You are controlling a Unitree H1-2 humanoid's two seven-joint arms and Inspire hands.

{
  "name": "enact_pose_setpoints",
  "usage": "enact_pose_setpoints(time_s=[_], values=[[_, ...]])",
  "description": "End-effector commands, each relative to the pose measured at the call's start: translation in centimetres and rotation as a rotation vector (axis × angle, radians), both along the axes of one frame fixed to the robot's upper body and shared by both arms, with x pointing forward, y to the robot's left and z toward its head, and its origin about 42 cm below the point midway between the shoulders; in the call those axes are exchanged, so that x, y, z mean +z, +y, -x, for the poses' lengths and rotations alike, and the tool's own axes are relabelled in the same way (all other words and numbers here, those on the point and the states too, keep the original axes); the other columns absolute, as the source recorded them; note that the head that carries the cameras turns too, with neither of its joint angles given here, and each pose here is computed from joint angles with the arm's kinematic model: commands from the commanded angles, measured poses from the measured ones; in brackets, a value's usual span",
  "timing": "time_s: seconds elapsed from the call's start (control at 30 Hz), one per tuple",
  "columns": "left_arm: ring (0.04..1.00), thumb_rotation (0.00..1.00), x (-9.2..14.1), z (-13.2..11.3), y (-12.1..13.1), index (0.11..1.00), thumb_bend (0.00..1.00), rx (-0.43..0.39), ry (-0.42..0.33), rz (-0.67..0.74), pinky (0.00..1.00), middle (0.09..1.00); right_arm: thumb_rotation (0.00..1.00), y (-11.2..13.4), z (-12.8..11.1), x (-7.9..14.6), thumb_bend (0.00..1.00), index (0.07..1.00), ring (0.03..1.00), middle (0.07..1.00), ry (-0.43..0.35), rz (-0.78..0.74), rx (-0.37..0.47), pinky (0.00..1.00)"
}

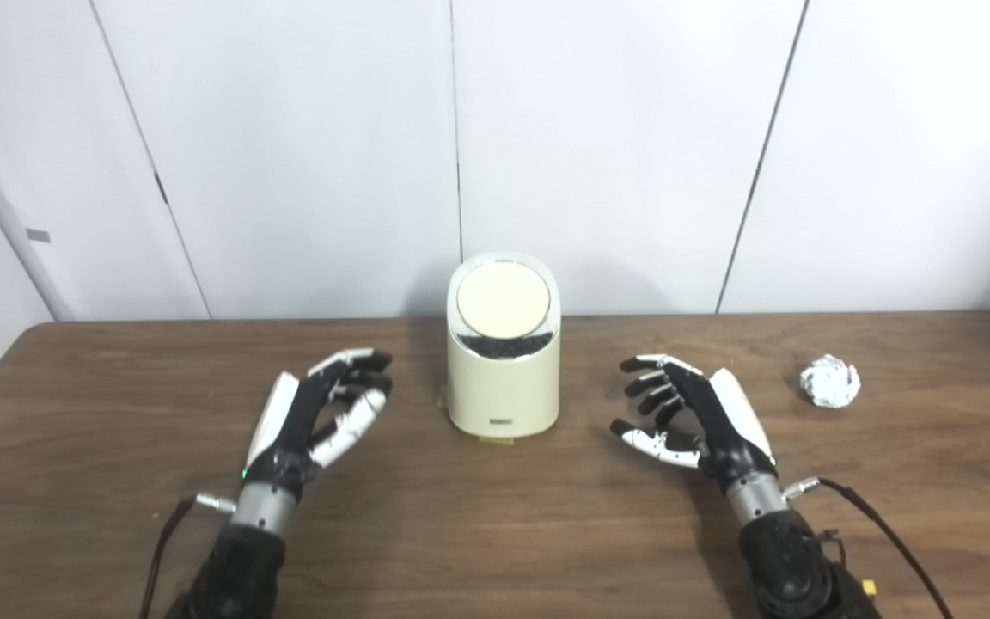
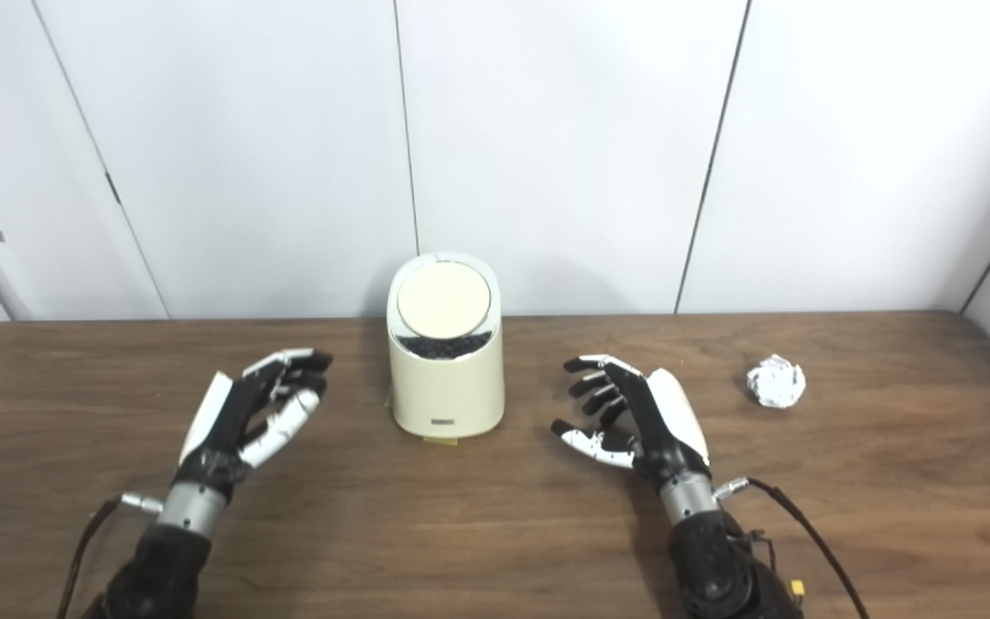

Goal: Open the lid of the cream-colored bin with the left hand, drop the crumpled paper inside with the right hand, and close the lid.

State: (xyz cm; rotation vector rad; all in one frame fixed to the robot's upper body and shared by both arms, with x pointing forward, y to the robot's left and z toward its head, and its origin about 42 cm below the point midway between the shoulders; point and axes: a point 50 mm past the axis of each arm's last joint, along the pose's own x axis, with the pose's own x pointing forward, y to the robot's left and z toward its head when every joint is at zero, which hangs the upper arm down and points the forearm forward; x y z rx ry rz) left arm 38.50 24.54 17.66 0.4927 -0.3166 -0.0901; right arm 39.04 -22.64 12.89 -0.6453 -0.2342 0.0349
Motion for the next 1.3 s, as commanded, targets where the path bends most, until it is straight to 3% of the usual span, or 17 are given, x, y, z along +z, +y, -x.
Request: enact_pose_setpoints(time_s=[0.0,0.17,0.2,0.27,0.3,0.4,0.57,0.73,1.0,1.27], values=[[0.765,0.95,4.7,-1.6,-0.1,0.774,0.7,-0.029,-0.143,0.009,0.68,0.775,0.18,0.2,-1.3,2.3,0.34,0.694,0.517,0.593,-0.096,-0.013,0.012,0.4],[0.765,0.93,8.7,-3.1,-0.7,0.762,0.69,-0.055,-0.28,-0.063,0.71,0.761,0.18,0.3,-1.3,2.4,0.34,0.702,0.542,0.617,-0.088,-0.016,0.015,0.43],[0.756,0.87,9.5,-3.3,-1.0,0.758,0.67,-0.055,-0.298,-0.088,0.69,0.757,0.18,0.3,-1.3,2.4,0.34,0.703,0.518,0.598,-0.089,-0.012,0.015,0.41],[0.754,0.84,10.8,-3.8,-1.6,0.757,0.66,-0.052,-0.314,-0.118,0.68,0.757,0.18,0.3,-1.3,2.4,0.34,0.703,0.516,0.596,-0.09,-0.008,0.014,0.4],[0.746,0.72,11.3,-4.0,-1.8,0.755,0.65,-0.049,-0.314,-0.123,0.66,0.758,0.18,0.3,-1.3,2.4,0.34,0.701,0.519,0.597,-0.091,-0.008,0.013,0.4],[0.752,0.51,13.1,-4.7,-3.2,0.762,0.69,-0.027,-0.292,-0.134,0.65,0.769,0.18,0.3,-1.3,2.4,0.34,0.7,0.533,0.607,-0.092,-0.008,0.016,0.42],[0.797,0.38,14.9,-6.2,-5.3,0.814,0.87,0.012,-0.229,-0.211,0.68,0.819,0.17,0.4,-1.3,2.3,0.33,0.697,0.532,0.609,-0.09,-0.01,0.015,0.41],[0.812,0.36,15.5,-7.2,-7.3,0.848,0.99,0.042,-0.204,-0.289,0.67,0.869,0.19,0.4,-1.4,2.2,0.33,0.699,0.54,0.617,-0.086,-0.013,0.014,0.42],[0.82,0.36,15.2,-8.1,-9.1,0.859,1.0,0.075,-0.234,-0.406,0.65,0.883,0.16,0.5,-1.4,2.3,0.34,0.696,0.549,0.621,-0.095,-0.013,0.016,0.43],[0.846,0.37,14.0,-8.6,-9.2,0.877,1.0,0.068,-0.22,-0.437,0.7,0.892,0.18,0.4,-1.3,2.3,0.34,0.697,0.527,0.605,-0.096,-0.014,0.017,0.41]])
